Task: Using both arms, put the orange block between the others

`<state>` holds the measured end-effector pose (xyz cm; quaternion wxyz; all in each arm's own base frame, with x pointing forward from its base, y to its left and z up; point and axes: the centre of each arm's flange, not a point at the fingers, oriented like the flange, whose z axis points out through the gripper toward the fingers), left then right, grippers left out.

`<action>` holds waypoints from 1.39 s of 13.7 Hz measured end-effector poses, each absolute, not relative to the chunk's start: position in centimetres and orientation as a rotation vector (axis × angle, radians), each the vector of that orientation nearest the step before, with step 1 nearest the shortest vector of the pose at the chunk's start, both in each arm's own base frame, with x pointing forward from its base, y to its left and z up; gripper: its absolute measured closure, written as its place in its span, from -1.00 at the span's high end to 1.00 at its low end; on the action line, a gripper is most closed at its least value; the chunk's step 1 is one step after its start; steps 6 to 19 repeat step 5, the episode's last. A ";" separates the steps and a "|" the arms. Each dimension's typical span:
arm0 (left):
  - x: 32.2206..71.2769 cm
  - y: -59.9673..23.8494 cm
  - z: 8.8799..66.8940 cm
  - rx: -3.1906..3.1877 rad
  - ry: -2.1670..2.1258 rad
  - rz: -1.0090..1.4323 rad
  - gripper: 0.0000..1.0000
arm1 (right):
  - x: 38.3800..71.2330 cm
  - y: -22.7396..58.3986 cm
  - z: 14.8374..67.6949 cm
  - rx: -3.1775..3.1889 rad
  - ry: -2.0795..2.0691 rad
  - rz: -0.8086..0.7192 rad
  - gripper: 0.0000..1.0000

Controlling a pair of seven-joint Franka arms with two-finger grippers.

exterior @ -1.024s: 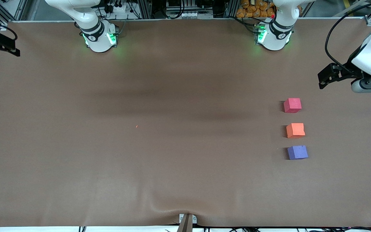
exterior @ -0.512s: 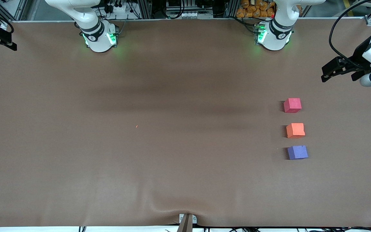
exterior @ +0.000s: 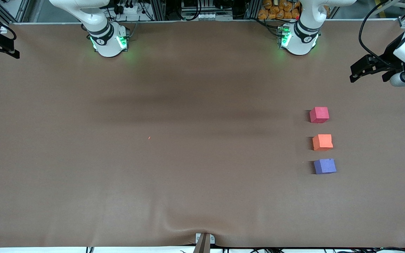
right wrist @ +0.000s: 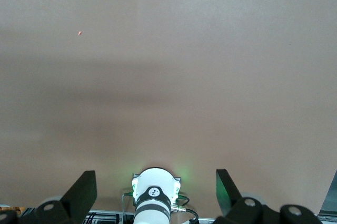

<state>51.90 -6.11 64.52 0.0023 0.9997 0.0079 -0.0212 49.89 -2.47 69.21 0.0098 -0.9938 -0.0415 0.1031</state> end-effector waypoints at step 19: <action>50.4 -5.8 65.5 3.133 0.026 -0.054 1.00 | 49.9 -2.5 69.2 -3.103 -0.129 0.321 1.00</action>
